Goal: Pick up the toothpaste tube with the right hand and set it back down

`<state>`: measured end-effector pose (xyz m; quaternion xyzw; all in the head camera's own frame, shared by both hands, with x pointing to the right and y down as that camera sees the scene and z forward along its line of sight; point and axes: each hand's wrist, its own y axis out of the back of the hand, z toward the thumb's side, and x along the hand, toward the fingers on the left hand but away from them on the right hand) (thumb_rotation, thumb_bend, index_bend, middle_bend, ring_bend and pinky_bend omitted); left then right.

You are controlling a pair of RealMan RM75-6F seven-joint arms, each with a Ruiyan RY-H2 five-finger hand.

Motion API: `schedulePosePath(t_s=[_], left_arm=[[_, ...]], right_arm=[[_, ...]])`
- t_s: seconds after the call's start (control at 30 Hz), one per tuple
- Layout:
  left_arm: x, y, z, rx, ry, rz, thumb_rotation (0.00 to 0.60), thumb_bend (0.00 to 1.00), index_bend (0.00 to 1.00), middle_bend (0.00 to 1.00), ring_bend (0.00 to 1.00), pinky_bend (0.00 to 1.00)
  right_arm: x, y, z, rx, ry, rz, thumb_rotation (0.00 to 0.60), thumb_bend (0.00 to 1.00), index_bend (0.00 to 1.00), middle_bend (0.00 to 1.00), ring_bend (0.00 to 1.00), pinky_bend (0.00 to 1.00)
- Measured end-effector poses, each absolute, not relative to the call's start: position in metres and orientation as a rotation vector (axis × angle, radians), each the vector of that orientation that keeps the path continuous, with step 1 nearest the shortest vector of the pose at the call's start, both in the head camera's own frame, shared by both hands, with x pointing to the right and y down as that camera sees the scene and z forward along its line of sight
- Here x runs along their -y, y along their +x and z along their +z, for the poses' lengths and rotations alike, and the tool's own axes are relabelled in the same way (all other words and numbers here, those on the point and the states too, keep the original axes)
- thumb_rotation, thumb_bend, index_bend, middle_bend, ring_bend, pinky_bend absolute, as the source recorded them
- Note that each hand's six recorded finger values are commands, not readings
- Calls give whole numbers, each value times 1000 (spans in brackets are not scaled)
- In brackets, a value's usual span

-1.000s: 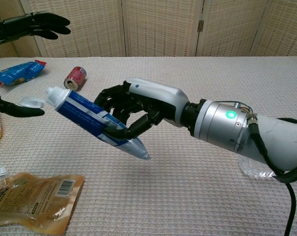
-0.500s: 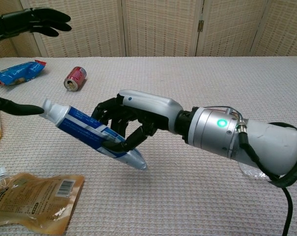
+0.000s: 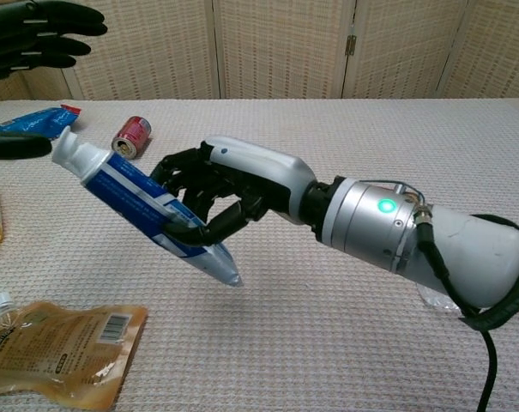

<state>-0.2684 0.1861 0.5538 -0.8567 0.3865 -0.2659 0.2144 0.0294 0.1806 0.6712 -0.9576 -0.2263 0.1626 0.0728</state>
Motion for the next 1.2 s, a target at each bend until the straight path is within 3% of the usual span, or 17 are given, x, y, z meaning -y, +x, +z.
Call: schedulePosePath(t_s=[0.1, 0.23, 1.2], left_arm=[[-184, -262, 551, -1088, -2431, -681, 43, 107, 48, 33, 14, 0], [-182, -256, 552, -1089, -2448, -655, 7, 107, 48, 32, 11, 0], [-193, -238, 575, -848, -2359, -820, 2, 109, 43, 31, 0, 0]], right_arm=[[-184, 22, 668, 687, -2882, 471, 600, 829, 705, 608, 590, 461], [-187, 13, 663, 734, -2906, 443, 600, 830, 714, 616, 595, 461], [-191, -12, 654, 800, -2895, 455, 600, 870, 759, 651, 628, 489]])
